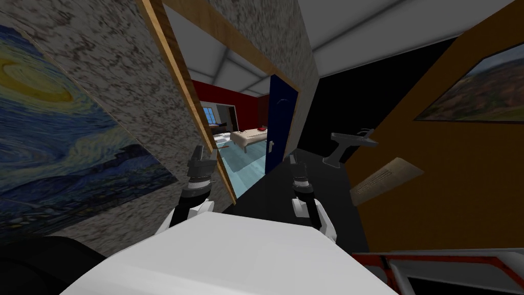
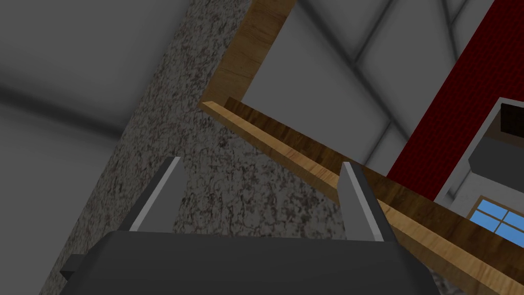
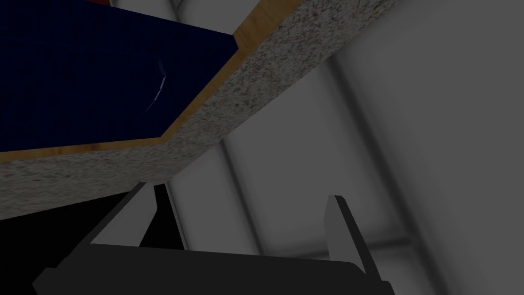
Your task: Push the door open
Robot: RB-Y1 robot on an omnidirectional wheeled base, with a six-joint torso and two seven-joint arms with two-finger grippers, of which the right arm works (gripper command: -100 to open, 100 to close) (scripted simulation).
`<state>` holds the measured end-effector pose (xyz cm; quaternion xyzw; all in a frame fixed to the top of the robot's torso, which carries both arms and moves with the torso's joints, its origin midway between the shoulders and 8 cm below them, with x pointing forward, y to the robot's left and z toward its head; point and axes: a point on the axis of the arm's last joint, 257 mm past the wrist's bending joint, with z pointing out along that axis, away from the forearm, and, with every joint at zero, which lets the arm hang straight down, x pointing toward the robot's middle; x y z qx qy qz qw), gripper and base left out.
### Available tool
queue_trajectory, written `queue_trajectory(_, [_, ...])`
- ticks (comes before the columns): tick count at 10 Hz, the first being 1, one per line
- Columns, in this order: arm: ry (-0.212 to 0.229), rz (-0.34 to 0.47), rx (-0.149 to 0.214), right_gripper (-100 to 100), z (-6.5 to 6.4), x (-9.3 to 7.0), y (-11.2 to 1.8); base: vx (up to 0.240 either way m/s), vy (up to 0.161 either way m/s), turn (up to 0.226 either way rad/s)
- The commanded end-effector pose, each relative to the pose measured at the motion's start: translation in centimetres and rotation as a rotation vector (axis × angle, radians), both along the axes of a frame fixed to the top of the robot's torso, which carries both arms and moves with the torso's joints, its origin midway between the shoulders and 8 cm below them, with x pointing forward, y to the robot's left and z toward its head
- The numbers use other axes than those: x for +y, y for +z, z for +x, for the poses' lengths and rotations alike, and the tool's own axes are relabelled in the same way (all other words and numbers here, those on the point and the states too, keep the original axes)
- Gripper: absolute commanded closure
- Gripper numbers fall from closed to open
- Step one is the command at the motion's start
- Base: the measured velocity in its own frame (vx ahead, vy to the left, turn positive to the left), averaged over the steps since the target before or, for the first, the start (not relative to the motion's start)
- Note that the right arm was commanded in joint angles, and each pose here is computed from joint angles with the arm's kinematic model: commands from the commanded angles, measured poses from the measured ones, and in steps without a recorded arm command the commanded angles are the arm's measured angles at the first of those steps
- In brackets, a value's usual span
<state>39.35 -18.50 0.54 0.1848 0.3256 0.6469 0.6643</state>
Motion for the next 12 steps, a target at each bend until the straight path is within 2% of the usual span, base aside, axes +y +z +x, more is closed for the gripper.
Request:
queue_trajectory(1, [0.028, 0.001, 0.033, -100, 1.2, 0.8, -1.2, 0.122, -0.059, 0.095])
queue_trajectory(12, [0.145, -0.001, 0.192, -100, 6.8, 3.8, -7.7, 0.095, -0.075, 0.058])
